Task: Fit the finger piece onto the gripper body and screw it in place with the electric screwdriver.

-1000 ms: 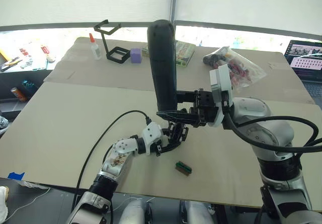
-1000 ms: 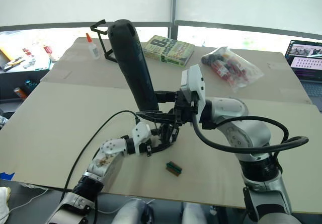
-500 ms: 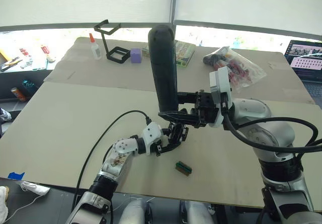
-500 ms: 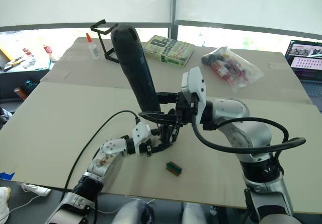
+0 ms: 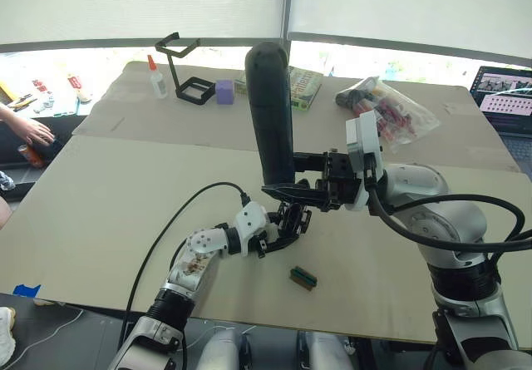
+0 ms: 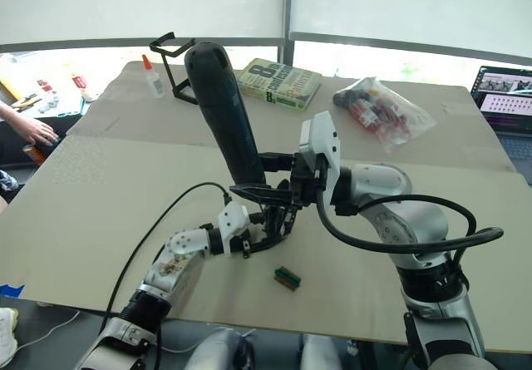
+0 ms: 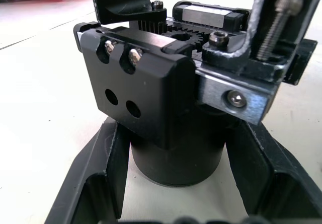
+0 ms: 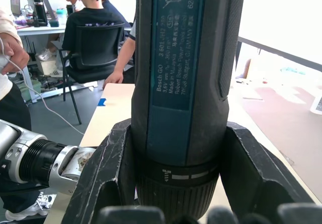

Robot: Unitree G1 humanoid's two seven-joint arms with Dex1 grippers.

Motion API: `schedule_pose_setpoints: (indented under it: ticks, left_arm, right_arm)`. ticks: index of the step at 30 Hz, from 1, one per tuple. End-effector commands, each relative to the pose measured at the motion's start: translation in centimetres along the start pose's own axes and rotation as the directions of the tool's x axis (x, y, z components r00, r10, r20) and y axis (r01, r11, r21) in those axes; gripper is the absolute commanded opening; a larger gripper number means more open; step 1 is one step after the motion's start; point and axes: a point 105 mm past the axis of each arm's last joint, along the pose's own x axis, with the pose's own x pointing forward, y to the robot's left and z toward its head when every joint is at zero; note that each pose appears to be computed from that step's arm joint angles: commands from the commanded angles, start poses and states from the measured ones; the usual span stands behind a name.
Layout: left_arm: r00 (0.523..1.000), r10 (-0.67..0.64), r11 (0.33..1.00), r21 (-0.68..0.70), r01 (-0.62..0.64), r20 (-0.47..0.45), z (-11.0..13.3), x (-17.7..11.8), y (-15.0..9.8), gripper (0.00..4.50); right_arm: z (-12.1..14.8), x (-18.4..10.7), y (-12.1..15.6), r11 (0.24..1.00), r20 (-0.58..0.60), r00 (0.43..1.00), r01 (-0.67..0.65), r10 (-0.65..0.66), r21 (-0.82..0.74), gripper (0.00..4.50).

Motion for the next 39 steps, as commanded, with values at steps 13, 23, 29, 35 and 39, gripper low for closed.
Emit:
schedule_pose_setpoints:
  ticks: [13,23,29,35,39]
  left_arm:
    - [0.999,-0.037,0.999,-0.033,0.036,-0.036,-1.16,0.61,-1.21,2.28]
    - [0.999,-0.038,0.999,-0.037,0.037,-0.037,-1.19,0.65,-1.28,2.28]
    - [0.999,-0.038,0.999,-0.039,0.037,-0.036,-1.2,0.7,-1.33,2.28]
    - [0.999,-0.039,0.999,-0.039,0.038,-0.036,-1.2,0.72,-1.34,2.28]
    - [0.999,-0.039,0.998,-0.04,0.038,-0.035,-1.2,0.73,-1.35,2.28]
  right_arm:
    - [2.51,0.15,0.55,0.997,0.045,0.998,-0.031,0.034,-0.071,1.93]
    - [2.51,0.45,0.75,0.997,0.024,0.999,-0.047,0.049,-0.06,1.93]
    - [2.67,0.66,0.9,0.996,0.011,0.998,-0.059,0.06,-0.064,1.93]
    - [2.95,0.87,0.88,0.996,0.007,0.998,-0.064,0.064,-0.066,1.93]
    - [2.84,0.92,0.71,0.996,0.0,0.998,-0.057,0.057,-0.067,1.93]
